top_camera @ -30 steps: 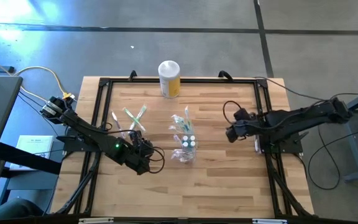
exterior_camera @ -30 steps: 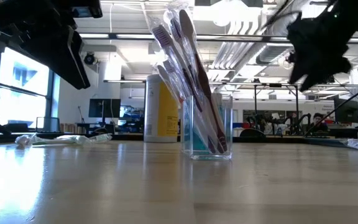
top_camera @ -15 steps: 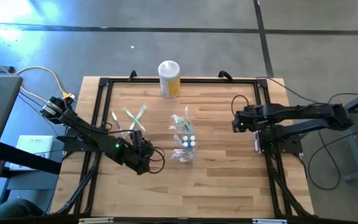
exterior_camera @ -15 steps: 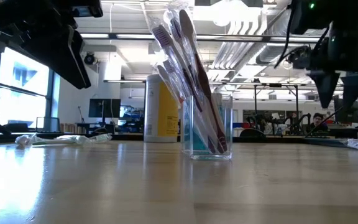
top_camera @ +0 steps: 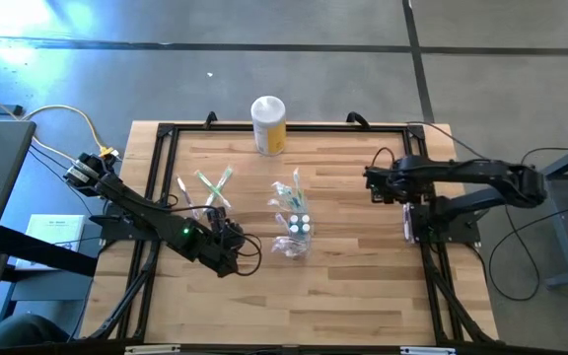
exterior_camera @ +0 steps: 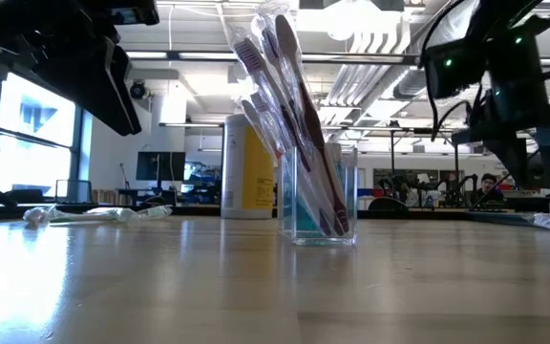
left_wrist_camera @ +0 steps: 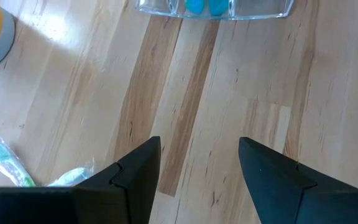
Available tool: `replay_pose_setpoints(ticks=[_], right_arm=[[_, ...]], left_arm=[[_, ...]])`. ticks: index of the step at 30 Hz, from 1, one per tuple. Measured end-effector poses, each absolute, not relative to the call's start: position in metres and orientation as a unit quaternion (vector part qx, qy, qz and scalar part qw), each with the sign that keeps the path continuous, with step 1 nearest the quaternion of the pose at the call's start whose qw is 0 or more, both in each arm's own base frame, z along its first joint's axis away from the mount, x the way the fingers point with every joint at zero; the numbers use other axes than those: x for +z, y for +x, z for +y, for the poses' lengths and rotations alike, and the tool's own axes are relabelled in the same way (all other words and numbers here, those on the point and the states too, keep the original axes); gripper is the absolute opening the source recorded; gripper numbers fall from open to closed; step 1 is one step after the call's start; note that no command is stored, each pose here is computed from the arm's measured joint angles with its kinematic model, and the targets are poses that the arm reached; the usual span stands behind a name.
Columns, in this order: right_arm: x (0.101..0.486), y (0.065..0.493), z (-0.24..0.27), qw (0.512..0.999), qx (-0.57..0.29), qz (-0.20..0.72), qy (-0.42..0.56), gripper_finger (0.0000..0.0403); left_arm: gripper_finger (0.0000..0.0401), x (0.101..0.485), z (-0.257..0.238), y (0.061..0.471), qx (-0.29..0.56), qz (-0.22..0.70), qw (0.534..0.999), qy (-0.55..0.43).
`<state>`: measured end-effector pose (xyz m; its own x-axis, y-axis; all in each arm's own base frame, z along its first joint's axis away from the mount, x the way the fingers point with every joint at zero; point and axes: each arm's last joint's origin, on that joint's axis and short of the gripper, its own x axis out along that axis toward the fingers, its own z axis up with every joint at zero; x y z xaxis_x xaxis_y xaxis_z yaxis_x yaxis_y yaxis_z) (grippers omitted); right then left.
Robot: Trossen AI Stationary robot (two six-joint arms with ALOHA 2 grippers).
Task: Pick & Place toothbrushing station
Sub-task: Put the purple toothbrush into the transparent organizer
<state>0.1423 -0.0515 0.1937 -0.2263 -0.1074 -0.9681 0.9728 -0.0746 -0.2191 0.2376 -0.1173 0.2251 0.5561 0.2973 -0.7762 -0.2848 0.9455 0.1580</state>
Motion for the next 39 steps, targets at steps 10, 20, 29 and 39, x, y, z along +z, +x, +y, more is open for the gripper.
replay_pose_setpoints(ticks=[10,20,29,39], right_arm=[[0.168,0.147,-0.075,0.383,-0.59,0.587,0.401,0.014],[0.163,0.149,-0.079,0.402,-0.574,0.613,0.364,0.0158],[0.162,0.153,-0.081,0.436,-0.546,0.627,0.345,0.0209],[0.163,0.151,-0.082,0.404,-0.585,0.594,0.378,0.0248]], left_arm=[[0.0209,0.225,-0.117,0.237,0.165,0.442,0.881,0.008],[0.0209,0.225,-0.117,0.237,0.165,0.443,0.881,0.008],[0.0209,0.225,-0.117,0.237,0.165,0.443,0.881,0.009],[0.0209,0.218,-0.119,0.24,0.166,0.453,0.876,0.016]])
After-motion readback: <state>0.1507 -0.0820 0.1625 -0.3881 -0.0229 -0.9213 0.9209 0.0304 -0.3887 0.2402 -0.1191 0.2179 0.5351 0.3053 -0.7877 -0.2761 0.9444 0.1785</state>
